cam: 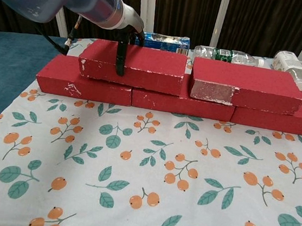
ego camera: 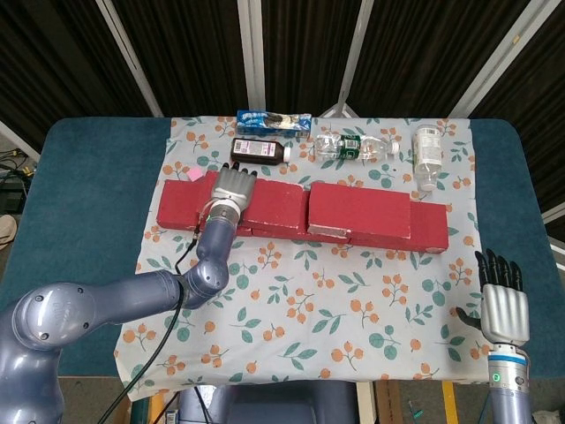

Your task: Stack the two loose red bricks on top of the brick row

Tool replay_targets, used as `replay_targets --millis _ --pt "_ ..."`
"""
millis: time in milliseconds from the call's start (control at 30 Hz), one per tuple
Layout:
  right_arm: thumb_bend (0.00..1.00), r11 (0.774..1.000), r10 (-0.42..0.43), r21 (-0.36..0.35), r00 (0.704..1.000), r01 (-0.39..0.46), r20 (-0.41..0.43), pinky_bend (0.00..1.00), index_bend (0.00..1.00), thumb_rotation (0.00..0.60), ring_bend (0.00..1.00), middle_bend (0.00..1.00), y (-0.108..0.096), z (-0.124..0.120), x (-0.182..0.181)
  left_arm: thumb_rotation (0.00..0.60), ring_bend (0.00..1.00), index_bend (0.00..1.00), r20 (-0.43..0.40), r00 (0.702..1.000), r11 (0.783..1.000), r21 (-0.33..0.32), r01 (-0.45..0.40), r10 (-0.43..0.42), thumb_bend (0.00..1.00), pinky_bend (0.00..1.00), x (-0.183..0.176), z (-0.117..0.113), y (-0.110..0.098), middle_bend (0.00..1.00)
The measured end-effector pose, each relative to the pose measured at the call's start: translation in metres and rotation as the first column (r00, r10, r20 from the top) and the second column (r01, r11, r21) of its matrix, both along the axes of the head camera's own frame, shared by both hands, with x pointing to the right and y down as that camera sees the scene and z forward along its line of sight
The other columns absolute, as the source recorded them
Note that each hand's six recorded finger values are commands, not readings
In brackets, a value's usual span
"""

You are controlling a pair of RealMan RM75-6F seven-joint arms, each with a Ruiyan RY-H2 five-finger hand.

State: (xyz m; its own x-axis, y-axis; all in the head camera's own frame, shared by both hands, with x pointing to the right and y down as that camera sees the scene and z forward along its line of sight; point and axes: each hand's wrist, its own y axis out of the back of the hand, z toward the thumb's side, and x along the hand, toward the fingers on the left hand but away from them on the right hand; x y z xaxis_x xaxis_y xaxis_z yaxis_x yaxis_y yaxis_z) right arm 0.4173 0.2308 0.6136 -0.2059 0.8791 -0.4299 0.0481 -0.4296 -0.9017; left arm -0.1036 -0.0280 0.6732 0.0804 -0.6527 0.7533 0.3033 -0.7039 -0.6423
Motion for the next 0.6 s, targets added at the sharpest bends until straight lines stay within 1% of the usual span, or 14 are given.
replay_targets --millis 367,600 --pt "0.19 1.000 0.001 0.002 1.000 -0.002 0.006 0.00 0.00 0.600 0.00 0.00 -0.0005 -0.0012 0.0026 0.600 0.00 0.26 0.022 0.999 0.999 0.021 0.037 -0.037 0.00 0.11 0.0026 -0.0020 -0.0038 0.33" --pt "0.19 1.000 0.001 0.003 1.000 -0.001 0.006 0.00 0.00 0.600 0.00 0.00 -0.0008 -0.0013 0.0028 0.600 0.00 0.26 0.034 0.999 0.999 0.023 0.039 -0.040 0.00 0.11 0.0052 0.0001 -0.0034 0.33"
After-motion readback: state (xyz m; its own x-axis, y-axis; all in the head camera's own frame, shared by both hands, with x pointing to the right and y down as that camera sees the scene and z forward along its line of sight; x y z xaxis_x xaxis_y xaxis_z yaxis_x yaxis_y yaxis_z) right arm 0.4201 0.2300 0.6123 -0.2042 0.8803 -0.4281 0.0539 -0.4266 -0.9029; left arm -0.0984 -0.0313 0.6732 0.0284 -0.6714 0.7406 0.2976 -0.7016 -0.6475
